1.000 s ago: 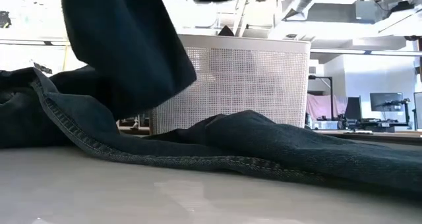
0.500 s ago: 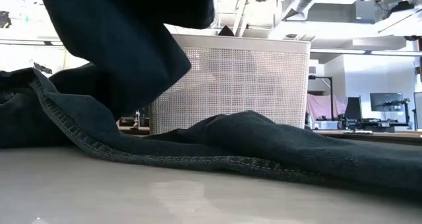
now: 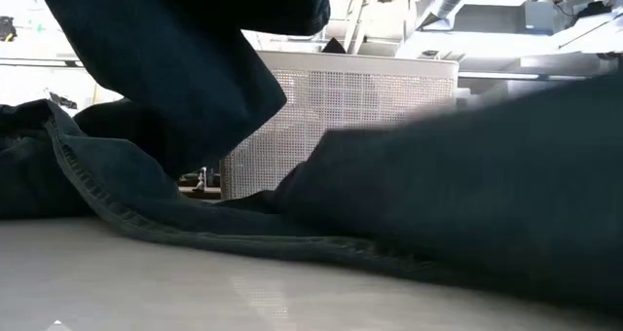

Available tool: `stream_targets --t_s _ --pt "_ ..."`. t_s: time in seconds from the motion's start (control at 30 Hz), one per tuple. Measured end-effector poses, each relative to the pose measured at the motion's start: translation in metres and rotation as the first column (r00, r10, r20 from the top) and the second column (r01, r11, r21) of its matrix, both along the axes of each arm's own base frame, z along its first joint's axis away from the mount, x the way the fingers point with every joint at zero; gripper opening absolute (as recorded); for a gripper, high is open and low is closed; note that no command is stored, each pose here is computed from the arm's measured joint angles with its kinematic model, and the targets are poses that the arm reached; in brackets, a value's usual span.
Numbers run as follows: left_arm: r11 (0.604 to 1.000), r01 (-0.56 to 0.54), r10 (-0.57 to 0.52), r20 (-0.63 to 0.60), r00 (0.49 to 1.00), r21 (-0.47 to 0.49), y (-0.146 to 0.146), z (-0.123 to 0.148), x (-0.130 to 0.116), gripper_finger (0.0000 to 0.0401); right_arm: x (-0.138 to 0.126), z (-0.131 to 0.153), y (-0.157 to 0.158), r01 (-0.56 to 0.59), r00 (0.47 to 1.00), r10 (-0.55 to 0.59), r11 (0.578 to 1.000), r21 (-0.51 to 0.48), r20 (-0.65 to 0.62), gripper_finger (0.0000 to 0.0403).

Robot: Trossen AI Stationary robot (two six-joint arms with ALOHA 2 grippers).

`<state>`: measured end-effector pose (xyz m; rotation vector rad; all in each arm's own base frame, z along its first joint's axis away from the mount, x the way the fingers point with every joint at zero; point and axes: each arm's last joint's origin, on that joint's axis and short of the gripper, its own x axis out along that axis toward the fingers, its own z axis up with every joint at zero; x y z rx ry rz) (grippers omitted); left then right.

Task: Fold laundry
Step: Fold the dark blue jeans

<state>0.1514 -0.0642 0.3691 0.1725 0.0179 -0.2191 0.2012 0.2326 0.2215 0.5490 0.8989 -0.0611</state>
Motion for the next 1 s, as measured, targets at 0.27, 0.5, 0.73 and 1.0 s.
stream_targets --t_s 0.27,0.5,0.73,1.0 --pt "0.999 0.036 -0.036 -0.005 0.999 -0.001 -0.001 0.0 0.0 0.0 -0.009 0.086 -0.056 0.132 0.957 -0.158 0.984 -0.117 -0.245 0.0011" --pt "0.998 0.062 -0.062 -0.006 0.998 0.03 -0.005 -0.001 -0.002 0.0 -0.011 0.094 -0.091 0.362 0.704 -0.473 0.881 -0.305 -0.531 0.0009" --pt "0.996 0.076 -0.075 -0.034 0.997 0.041 -0.007 -0.004 -0.003 0.0 0.012 0.058 -0.105 0.413 0.512 -0.536 0.839 -0.355 -0.671 0.0013" --pt "0.996 0.085 -0.091 -0.187 0.978 -0.036 -0.007 -0.016 -0.012 0.0 0.037 0.016 -0.113 0.245 0.421 -0.492 0.87 -0.427 -0.762 0.0042"
